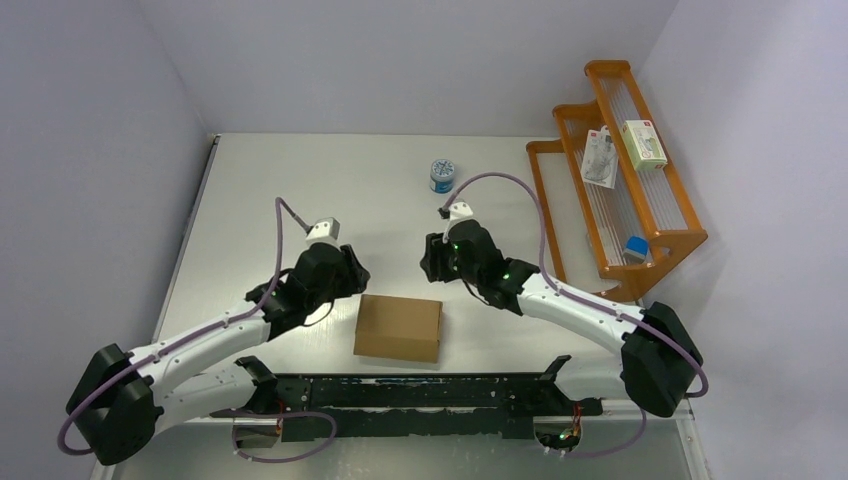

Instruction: Fold the paper box

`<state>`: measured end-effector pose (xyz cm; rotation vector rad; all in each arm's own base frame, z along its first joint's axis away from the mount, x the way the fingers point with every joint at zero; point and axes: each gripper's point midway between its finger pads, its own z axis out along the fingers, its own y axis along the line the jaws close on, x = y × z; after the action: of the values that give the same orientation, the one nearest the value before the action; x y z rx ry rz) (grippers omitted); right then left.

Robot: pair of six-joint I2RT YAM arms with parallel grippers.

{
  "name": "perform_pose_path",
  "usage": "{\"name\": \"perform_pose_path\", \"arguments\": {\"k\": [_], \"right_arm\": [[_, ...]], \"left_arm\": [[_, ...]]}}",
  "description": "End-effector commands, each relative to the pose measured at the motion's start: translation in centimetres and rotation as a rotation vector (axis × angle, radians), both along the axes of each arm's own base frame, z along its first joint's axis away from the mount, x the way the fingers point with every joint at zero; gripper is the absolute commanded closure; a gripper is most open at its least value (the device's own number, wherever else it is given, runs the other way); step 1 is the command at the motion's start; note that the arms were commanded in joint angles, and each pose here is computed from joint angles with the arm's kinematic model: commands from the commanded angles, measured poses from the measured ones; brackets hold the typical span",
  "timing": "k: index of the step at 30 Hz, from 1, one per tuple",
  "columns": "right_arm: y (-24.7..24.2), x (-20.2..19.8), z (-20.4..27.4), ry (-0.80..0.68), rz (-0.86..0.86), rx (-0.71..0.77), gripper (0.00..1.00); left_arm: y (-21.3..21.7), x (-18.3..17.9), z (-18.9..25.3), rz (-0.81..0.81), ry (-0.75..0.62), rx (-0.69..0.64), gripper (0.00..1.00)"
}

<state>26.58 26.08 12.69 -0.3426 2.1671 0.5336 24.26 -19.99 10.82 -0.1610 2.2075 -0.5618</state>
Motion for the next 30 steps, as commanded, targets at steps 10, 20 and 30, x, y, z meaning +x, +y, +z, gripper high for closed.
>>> {"name": "perform_pose_path", "arguments": {"k": [10,20,30], "right_arm": [[6.2,-9.2,-2.4,-0.163,0.656,-0.339,0.38],[9.0,-12.9,-2.7,-0.314,0.773,-0.492,0.33],[10.3,-13.5,-5.4,-0.363,0.8,-0.664,0.3]], "left_arm": [[2.6,-2.3,-1.7,0.03,0.046,0.022,0.33],[0.4,4.1,-0.4,-0.068,0.037,-0.035,0.32],[-3.9,6.0,-4.3,-0.27,0.157,-0.014,0.4]]}}
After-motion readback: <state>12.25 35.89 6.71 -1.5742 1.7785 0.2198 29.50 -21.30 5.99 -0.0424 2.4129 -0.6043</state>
